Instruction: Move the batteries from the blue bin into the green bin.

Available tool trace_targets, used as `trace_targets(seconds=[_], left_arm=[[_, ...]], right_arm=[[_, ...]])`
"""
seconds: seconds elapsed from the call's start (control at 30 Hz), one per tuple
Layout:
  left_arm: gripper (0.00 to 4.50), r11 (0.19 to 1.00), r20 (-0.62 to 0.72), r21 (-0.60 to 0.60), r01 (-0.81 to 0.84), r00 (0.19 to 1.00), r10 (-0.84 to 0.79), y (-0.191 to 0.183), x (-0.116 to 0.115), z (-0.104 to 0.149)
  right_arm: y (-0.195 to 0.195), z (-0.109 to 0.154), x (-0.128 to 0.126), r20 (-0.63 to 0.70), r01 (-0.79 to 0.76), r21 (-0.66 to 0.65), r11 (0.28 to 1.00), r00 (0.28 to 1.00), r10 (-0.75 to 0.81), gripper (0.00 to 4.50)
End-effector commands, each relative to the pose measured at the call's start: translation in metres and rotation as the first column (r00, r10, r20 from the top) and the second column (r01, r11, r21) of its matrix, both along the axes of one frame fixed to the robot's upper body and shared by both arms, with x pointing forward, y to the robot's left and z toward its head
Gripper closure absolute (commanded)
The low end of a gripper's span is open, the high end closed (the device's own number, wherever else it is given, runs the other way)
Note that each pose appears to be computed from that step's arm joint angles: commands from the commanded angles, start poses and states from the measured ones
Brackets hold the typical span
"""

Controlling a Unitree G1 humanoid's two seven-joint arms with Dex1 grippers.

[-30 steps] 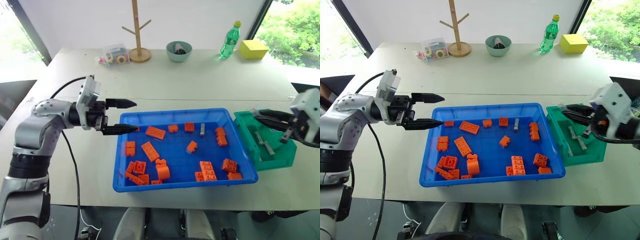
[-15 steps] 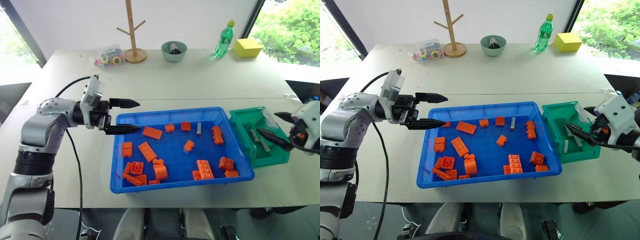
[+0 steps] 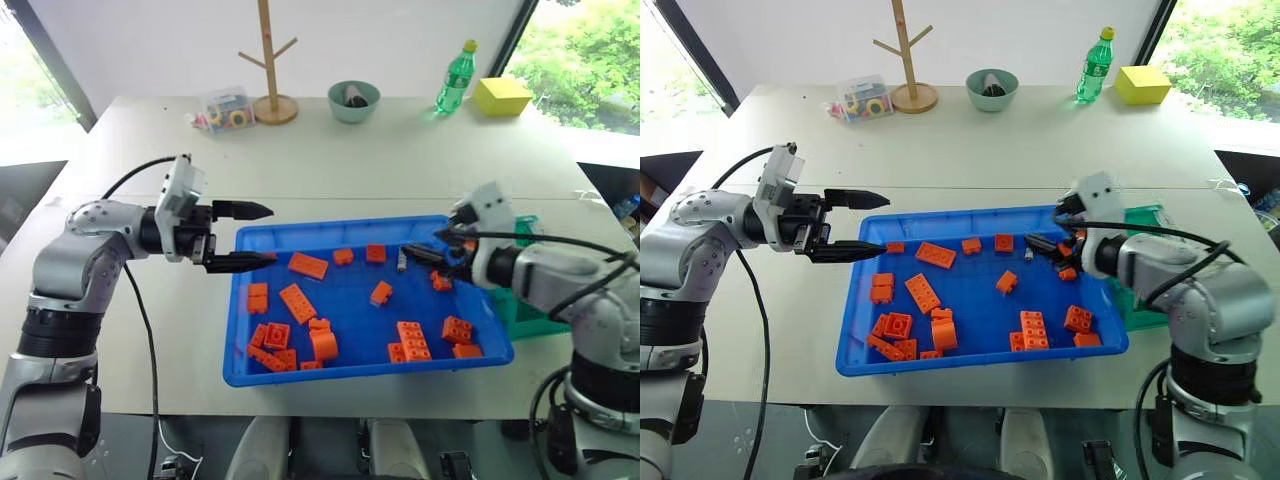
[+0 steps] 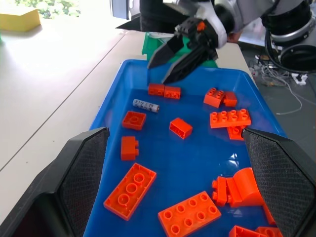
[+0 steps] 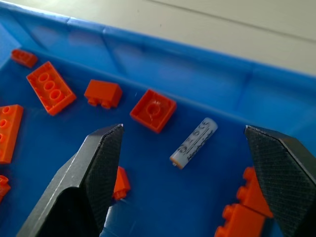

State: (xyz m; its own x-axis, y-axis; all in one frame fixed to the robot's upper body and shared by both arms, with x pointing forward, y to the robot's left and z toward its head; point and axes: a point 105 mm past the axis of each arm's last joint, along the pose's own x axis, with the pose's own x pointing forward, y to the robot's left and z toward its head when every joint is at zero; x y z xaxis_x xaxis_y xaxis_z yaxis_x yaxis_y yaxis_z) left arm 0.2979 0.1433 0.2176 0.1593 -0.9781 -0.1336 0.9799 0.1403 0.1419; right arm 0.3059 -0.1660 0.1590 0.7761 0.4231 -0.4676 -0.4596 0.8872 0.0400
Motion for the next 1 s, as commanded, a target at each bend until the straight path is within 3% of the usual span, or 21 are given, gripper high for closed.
trace_targets(seconds=[0.03,0.43,0.8,0.9,1.0], left_arm=[[0.0,1.0,0.054,-0.017,0.001,0.999,0.0,0.001,-0.004,0.013],[0.0,1.0,0.065,-0.024,-0.012,0.998,0.014,0.0,-0.002,0.015],[0.0,0.999,0.067,-0.031,-0.021,0.997,0.024,0.0,-0.002,0.015],[0.0,0.999,0.069,-0.032,-0.024,0.997,0.026,0.0,-0.002,0.015],[0.0,0.999,0.072,-0.032,-0.026,0.997,0.029,0.0,-0.001,0.015]], right_arm=[[-0.001,-0.006,0.003,0.005,0.021,-0.049,0.999,1.0,-0.02,0.5],[0.003,-0.027,0.026,-0.026,0.062,-0.013,0.998,0.998,-0.063,0.5],[0.009,-0.045,0.042,-0.027,0.056,-0.063,0.996,0.998,-0.058,0.5],[0.01,-0.048,0.044,-0.024,0.047,-0.079,0.996,0.999,-0.049,1.33],[0.013,-0.05,0.043,-0.02,0.035,-0.084,0.996,0.999,-0.036,2.9]])
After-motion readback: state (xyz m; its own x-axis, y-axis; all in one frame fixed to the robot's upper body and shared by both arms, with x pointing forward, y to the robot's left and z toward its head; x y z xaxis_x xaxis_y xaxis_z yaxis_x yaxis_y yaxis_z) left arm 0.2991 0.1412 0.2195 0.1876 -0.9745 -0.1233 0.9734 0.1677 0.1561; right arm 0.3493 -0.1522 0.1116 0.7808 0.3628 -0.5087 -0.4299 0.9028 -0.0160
